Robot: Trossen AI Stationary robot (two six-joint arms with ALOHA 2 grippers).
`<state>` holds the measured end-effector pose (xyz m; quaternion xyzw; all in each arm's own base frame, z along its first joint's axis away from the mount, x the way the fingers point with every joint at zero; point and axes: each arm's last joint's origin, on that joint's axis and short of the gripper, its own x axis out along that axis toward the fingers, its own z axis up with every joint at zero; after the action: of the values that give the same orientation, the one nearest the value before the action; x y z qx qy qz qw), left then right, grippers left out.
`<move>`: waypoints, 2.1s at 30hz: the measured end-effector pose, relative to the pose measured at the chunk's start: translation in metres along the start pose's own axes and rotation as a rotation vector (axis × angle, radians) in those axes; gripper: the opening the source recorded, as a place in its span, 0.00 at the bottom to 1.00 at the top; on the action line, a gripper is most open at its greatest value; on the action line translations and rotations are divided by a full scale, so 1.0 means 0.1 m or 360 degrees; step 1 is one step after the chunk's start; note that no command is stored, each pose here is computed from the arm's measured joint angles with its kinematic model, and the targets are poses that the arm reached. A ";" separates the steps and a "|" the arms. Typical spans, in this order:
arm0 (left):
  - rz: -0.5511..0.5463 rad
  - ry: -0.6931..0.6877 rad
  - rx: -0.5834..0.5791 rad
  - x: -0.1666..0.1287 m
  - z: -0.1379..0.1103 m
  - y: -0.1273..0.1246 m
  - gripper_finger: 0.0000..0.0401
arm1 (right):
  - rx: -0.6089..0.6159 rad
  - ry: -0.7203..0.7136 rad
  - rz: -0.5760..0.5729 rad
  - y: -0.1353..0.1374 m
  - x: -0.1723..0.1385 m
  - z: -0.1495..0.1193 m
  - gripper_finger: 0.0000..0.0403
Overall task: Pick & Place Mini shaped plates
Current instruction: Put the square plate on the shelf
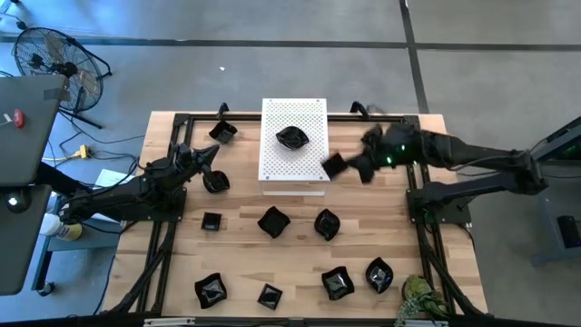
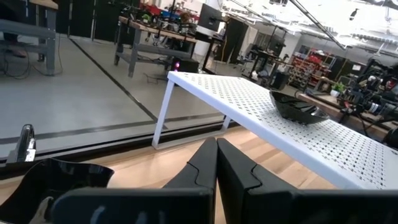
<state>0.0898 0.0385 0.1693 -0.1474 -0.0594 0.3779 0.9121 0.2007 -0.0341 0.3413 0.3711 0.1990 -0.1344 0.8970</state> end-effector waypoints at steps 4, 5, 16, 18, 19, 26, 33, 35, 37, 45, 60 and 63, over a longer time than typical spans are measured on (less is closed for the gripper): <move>0.0043 -0.0015 0.0003 0.00 0.00 0.01 0.00 | 0.0085 -0.0330 0.0115 -0.02 0.12 0.29 0.01; 0.0046 -0.0017 0.0003 0.00 0.00 0.01 0.00 | 0.0078 -0.0412 0.0152 -0.02 0.16 0.37 0.01; 0.0055 -0.0020 0.0041 0.00 0.01 0.01 0.00 | 0.0215 -0.0742 0.0054 -0.40 0.90 1.11 0.01; 0.0056 -0.0020 0.0044 0.00 0.01 0.01 0.00 | 0.0252 -0.0715 -0.0052 -0.49 1.04 1.23 0.01; 0.0057 -0.0020 0.0044 0.00 0.01 0.01 0.00 | 0.0283 -0.0689 -0.0111 -0.55 1.10 1.28 0.01; 0.0057 -0.0020 0.0044 0.00 0.01 0.01 0.00 | 0.0600 -0.0567 -0.0259 -0.94 1.47 1.36 0.01; 0.0058 -0.0021 0.0044 0.00 0.01 0.01 0.00 | 0.0749 -0.0476 -0.0288 -1.12 1.63 1.27 0.03; 0.0058 -0.0021 0.0044 0.00 0.01 0.01 0.00 | 0.0748 -0.0484 -0.0290 -1.11 1.62 1.28 0.02; 0.0058 -0.0021 0.0044 0.00 0.01 0.01 0.00 | 0.0753 -0.0476 -0.0311 -1.12 1.62 1.27 0.02; 0.0059 -0.0021 0.0044 0.00 0.01 0.01 0.00 | 0.0818 -0.0447 -0.0399 -1.19 1.64 1.23 0.01; 0.0062 -0.0022 0.0044 0.00 0.01 0.01 0.00 | 0.0851 -0.0368 -0.0460 -1.39 1.75 1.19 0.01; 0.0062 -0.0022 0.0044 0.00 0.01 0.01 0.00 | 0.0823 -0.0384 -0.0472 -1.39 1.74 1.19 0.02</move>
<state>0.0889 0.0394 0.1695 -0.1334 -0.0575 0.3973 0.9061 0.3316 -0.2321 0.2534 0.5351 0.1025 -0.3528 0.7607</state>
